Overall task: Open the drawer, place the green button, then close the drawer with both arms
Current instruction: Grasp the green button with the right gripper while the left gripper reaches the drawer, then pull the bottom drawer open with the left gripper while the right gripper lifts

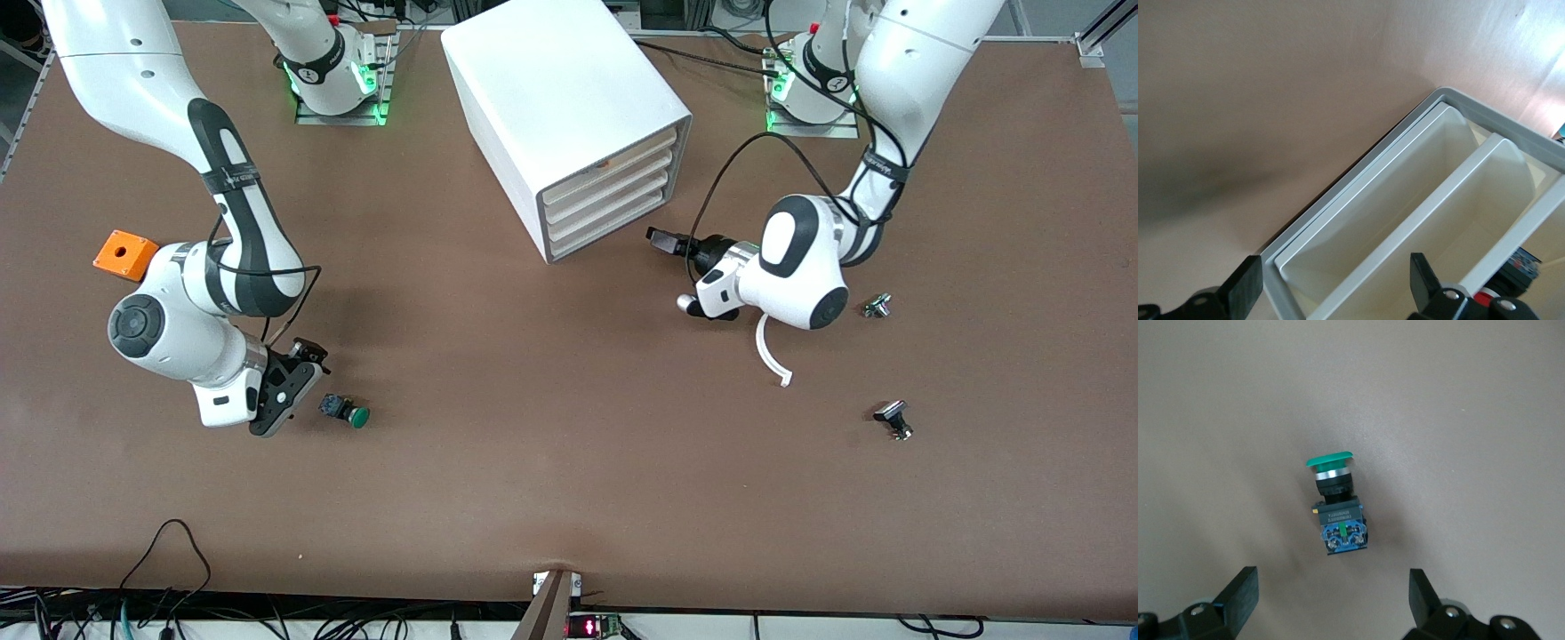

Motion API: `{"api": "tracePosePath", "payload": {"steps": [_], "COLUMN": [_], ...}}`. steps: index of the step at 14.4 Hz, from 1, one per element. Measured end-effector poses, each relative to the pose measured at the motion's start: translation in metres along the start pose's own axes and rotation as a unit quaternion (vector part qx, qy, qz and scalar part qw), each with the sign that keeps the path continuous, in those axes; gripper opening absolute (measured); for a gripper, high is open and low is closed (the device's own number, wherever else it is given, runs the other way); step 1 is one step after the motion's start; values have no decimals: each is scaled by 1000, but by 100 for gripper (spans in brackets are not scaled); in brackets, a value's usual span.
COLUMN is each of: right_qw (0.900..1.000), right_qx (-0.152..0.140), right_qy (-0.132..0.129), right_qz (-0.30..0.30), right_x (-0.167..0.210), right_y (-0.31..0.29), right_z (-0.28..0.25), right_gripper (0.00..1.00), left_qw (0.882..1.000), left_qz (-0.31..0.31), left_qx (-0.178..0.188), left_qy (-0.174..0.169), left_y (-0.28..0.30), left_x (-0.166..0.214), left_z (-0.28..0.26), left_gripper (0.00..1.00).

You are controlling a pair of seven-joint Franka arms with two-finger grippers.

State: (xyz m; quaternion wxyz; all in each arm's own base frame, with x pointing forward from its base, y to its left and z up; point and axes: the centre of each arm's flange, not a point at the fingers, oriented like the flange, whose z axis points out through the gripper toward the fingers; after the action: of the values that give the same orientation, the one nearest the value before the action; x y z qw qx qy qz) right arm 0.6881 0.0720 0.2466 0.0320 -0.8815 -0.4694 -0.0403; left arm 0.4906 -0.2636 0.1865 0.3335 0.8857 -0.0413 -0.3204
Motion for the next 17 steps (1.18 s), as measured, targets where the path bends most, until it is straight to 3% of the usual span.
{"api": "tracePosePath", "payload": {"steps": [9,13,15,17], "right_qw": [999,999,999,999], "right_qx": [-9,-16,-21,-22], "right_qy": [3,7,10,10], "right_qz": [-35,-47,-49,-49], "right_x": [8,10,10,9], "right_y": [-7,-9,-8,-8], "right_z": [47,56,63,67], "right_gripper": [100,99,99,97], "left_qw": [999,999,999,999], "left_qz": [-2,-11,-17,-17], "left_qx": [-37,-40,-39,-37], "left_qy": [-36,-20,7,4], "left_y": [27,31,32,32], "left_x": [-15,-21,-20,-23], "left_z": [66,96,104,111], "left_gripper": [97,95,91,74]}}
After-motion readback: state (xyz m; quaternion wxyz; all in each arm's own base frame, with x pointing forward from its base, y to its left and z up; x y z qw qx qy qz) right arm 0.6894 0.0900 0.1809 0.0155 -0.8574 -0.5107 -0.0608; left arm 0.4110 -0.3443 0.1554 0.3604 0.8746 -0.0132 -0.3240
